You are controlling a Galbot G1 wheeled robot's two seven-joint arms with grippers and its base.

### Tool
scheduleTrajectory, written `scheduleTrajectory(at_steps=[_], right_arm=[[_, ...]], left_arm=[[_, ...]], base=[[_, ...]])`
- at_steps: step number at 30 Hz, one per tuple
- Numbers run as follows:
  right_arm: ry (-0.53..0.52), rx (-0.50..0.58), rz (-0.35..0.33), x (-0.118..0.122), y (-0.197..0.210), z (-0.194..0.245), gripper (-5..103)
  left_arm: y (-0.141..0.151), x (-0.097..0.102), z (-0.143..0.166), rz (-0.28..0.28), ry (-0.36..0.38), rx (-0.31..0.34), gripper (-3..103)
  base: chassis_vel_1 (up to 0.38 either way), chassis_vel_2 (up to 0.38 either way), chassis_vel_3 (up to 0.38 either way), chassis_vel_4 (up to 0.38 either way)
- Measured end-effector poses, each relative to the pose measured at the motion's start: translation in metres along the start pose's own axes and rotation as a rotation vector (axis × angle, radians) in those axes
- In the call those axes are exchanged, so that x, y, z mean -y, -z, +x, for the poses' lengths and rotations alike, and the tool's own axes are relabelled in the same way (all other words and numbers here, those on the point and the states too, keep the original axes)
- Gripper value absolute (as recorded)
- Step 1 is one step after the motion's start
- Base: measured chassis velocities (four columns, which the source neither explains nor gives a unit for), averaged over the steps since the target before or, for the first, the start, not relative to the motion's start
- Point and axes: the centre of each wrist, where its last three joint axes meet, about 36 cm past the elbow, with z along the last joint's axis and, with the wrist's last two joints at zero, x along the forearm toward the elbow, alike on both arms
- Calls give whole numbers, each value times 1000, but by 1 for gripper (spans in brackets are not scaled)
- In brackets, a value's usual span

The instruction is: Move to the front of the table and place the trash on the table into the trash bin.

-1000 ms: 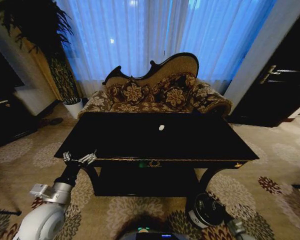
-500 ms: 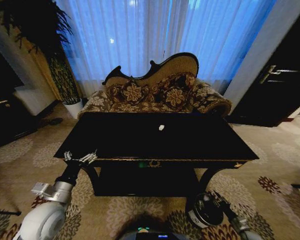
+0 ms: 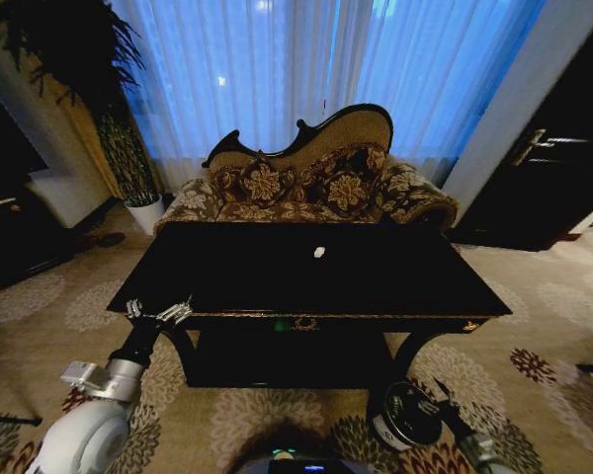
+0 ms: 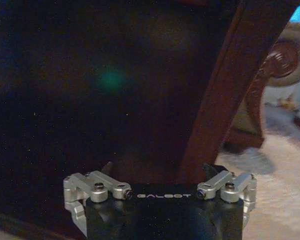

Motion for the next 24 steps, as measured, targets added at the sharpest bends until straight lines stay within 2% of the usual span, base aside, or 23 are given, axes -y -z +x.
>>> scheduleTrajectory(at_steps=[2, 4, 6, 13, 21, 24], right_arm=[[81, 7, -44, 7, -6, 22, 100], [84, 11, -58, 8, -8, 30, 100], [34, 28, -74, 9, -8, 39, 100], [-94, 100, -42, 15, 13, 50, 100], [-120, 139, -5, 32, 31, 85, 100], [-133, 151, -7, 31, 36, 101, 100]], left_arm=[[0, 0, 0, 2, 3, 4, 100], [0, 0, 0, 3, 4, 4, 100], [-1, 0, 0, 5, 5, 4, 100], [-1, 1, -1, 9, 5, 6, 100], [-2, -1, 0, 10, 10, 6, 100], [-3, -1, -1, 11, 10, 6, 100]], base=[[0, 0, 0, 0], [0, 0, 0, 0], [0, 0, 0, 0], [0, 0, 0, 0], [0, 0, 0, 0], [0, 0, 0, 0]])
